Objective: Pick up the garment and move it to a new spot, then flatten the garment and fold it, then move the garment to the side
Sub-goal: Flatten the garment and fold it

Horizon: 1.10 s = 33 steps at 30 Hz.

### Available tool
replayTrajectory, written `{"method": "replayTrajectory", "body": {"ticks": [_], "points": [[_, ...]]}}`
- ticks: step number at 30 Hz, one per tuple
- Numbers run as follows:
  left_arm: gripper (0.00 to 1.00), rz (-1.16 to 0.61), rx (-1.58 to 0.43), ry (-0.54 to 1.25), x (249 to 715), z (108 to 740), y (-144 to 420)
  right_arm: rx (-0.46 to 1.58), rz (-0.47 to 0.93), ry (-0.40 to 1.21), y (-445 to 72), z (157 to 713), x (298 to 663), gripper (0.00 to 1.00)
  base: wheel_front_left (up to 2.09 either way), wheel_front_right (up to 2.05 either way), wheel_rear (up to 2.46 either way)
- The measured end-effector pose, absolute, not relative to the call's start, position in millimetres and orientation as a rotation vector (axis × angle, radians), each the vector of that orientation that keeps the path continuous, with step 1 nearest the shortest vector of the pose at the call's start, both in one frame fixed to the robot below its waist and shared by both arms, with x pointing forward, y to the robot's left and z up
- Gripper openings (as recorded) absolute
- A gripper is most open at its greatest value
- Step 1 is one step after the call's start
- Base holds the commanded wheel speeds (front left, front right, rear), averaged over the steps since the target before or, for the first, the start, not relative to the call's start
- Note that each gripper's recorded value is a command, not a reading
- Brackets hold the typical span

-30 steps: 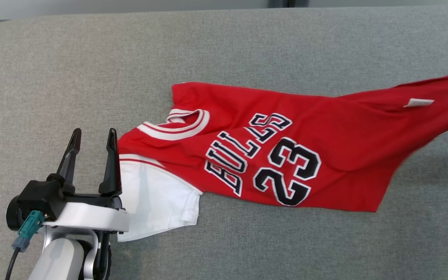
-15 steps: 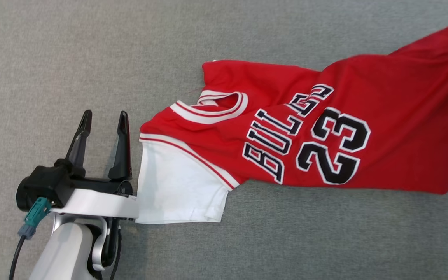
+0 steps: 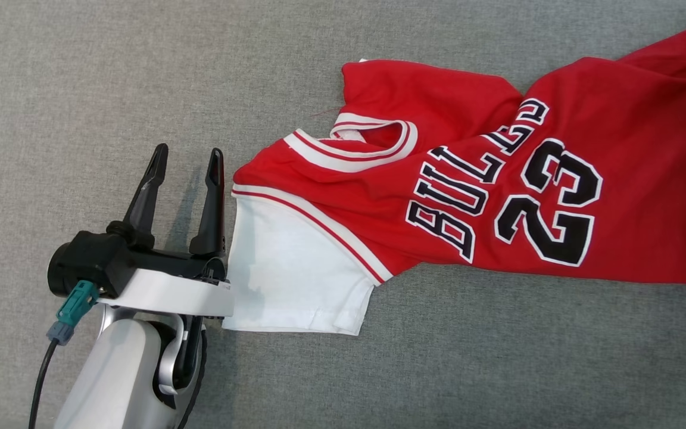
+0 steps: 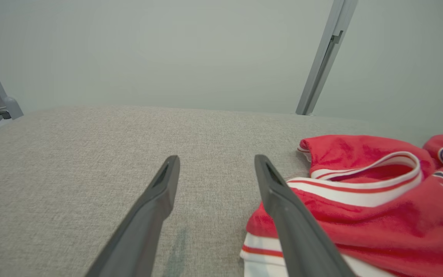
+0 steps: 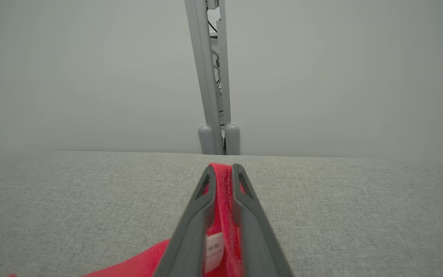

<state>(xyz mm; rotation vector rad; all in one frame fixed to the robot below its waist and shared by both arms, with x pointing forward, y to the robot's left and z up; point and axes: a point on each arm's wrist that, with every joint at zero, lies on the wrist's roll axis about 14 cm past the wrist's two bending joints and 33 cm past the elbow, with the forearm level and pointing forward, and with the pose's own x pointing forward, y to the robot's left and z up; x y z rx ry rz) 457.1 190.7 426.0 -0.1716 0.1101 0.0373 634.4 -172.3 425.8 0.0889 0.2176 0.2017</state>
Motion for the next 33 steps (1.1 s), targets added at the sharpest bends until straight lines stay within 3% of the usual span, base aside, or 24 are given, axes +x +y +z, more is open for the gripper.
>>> {"method": "replayTrajectory", "body": {"ticks": [12,19,33], "points": [[1.00,0.008,-0.176,0.083,455,438,181,0.100,0.207,0.084,-178,447,587,1.00,0.00,0.00,0.00],[1.00,-0.014,-0.172,0.067,445,449,176,0.096,0.179,0.021,-186,464,533,1.00,0.00,0.00,0.00],[1.00,-0.034,-0.168,0.072,415,465,169,0.120,0.062,0.045,-197,469,422,1.00,0.00,0.00,0.00]]}}
